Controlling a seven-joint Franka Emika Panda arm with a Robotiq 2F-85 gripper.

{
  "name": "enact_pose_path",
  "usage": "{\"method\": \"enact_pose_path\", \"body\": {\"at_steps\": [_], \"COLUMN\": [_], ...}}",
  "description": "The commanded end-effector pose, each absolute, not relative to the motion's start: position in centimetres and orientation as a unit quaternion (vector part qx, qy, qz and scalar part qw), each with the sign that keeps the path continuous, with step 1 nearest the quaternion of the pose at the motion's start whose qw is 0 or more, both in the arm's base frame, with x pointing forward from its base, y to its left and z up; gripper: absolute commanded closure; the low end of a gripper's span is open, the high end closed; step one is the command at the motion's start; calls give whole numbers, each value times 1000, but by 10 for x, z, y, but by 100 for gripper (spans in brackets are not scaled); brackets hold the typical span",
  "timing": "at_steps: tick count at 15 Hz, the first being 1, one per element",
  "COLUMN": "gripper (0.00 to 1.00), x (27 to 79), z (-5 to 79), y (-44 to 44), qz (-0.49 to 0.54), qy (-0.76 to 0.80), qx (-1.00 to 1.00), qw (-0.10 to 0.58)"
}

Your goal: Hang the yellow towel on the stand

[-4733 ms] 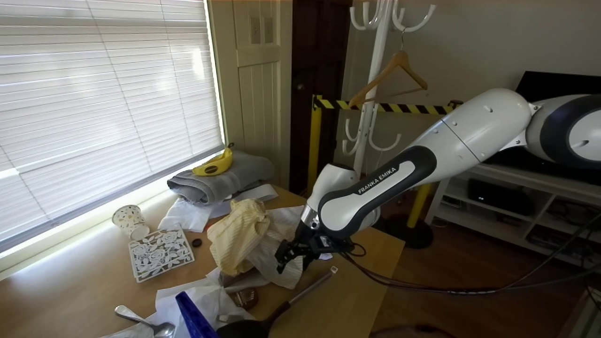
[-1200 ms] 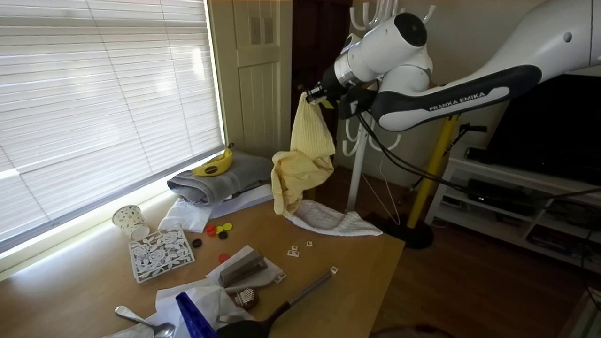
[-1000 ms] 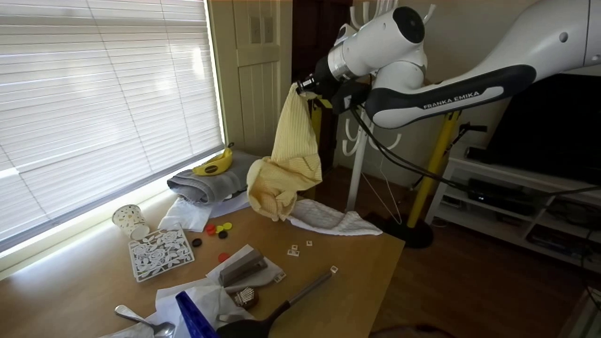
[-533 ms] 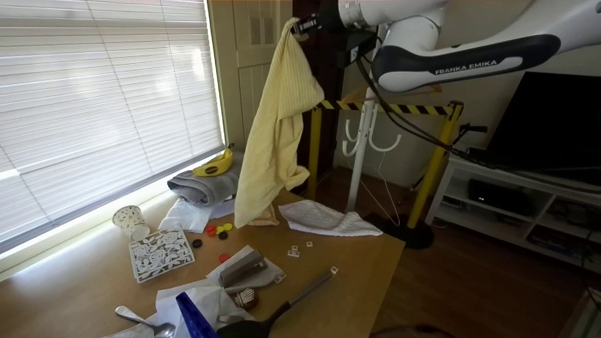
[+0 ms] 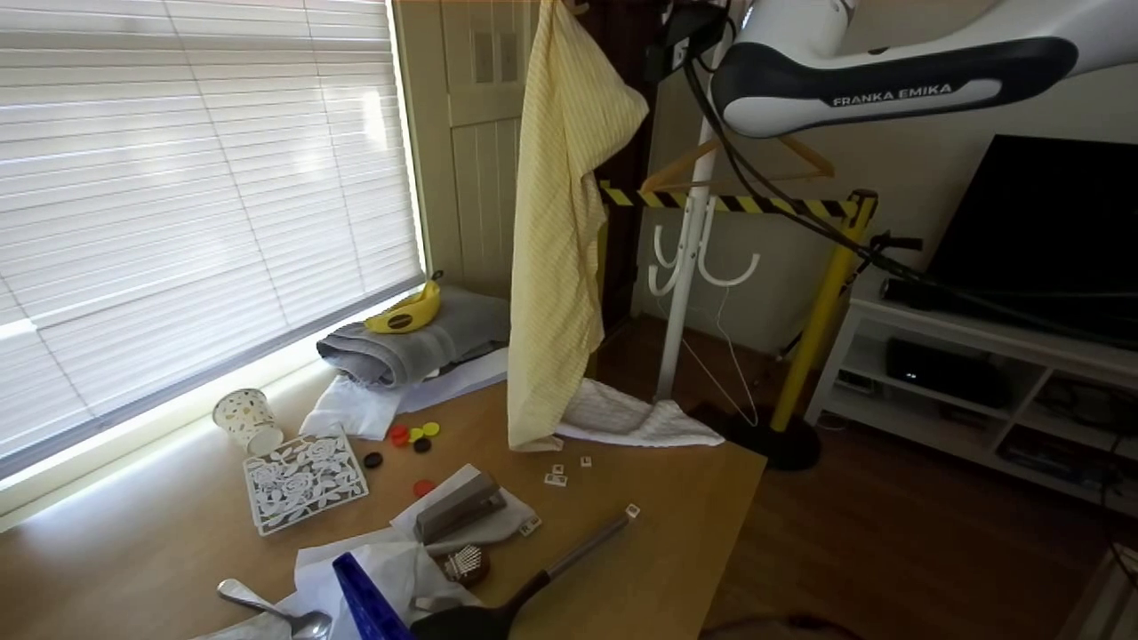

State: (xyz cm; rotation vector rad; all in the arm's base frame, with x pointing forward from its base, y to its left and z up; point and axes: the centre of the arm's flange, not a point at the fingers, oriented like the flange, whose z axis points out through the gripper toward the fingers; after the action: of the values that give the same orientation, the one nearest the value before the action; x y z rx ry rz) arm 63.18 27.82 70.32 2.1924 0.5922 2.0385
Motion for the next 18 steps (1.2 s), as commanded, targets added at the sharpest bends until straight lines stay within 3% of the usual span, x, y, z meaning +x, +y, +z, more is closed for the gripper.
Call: {"method": "enact_pose_path", "body": {"at_steps": [1,8,18], "gripper": [100,100,100], "x": [638,679,658], "z": [705,769,819], "y": [276,226,205], "qz": [674,733,727], "qy": [188,109,-22], "qx": [712,656,606], "qw": [54,142,322]}}
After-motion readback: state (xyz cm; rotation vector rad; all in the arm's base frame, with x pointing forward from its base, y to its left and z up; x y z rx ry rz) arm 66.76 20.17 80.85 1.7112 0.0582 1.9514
